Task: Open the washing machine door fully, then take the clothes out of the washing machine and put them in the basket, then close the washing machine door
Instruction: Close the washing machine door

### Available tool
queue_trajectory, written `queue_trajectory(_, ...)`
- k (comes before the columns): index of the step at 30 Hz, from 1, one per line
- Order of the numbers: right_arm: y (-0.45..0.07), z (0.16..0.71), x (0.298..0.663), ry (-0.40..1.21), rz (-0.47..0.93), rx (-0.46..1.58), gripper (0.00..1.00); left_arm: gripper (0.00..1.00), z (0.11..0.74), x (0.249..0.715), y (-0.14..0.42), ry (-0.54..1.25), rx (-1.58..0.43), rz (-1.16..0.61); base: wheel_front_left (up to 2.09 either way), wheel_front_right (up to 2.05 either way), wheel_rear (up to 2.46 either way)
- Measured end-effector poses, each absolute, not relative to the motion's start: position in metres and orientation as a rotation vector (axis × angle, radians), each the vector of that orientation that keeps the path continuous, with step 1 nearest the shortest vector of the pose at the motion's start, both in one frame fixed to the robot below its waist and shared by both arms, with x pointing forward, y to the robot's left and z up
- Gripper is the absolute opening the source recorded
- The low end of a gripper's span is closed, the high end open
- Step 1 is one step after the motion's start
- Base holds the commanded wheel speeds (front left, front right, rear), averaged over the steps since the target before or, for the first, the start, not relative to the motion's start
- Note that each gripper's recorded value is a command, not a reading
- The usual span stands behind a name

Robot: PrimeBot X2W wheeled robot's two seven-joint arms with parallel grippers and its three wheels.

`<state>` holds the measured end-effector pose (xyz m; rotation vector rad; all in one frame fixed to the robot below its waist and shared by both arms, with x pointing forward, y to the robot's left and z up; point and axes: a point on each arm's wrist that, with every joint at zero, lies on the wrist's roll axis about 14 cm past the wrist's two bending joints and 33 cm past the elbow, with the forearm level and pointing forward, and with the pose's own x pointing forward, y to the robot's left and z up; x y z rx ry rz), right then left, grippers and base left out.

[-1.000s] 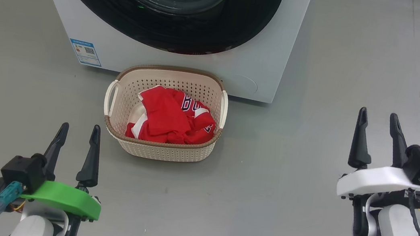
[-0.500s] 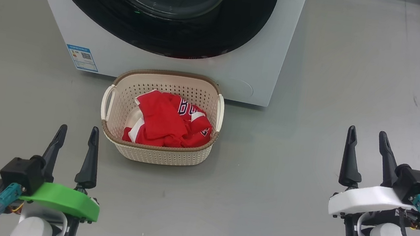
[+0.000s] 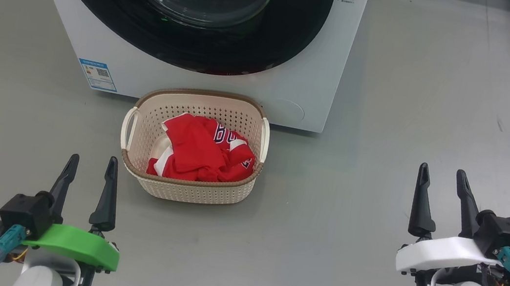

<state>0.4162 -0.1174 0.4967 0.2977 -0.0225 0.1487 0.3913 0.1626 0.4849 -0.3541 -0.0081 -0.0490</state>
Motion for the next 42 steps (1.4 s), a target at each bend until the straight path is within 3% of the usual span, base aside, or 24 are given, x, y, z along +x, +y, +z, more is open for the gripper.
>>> queue_trajectory(42, -0.1175, 0.4972, 0.4091, -0.026, 0.142, 0.296, 1.0, 1.0, 0.4875, 0.3888, 0.1624, -0.017, -0.368, -0.049, 0.0, 0.0, 0.0)
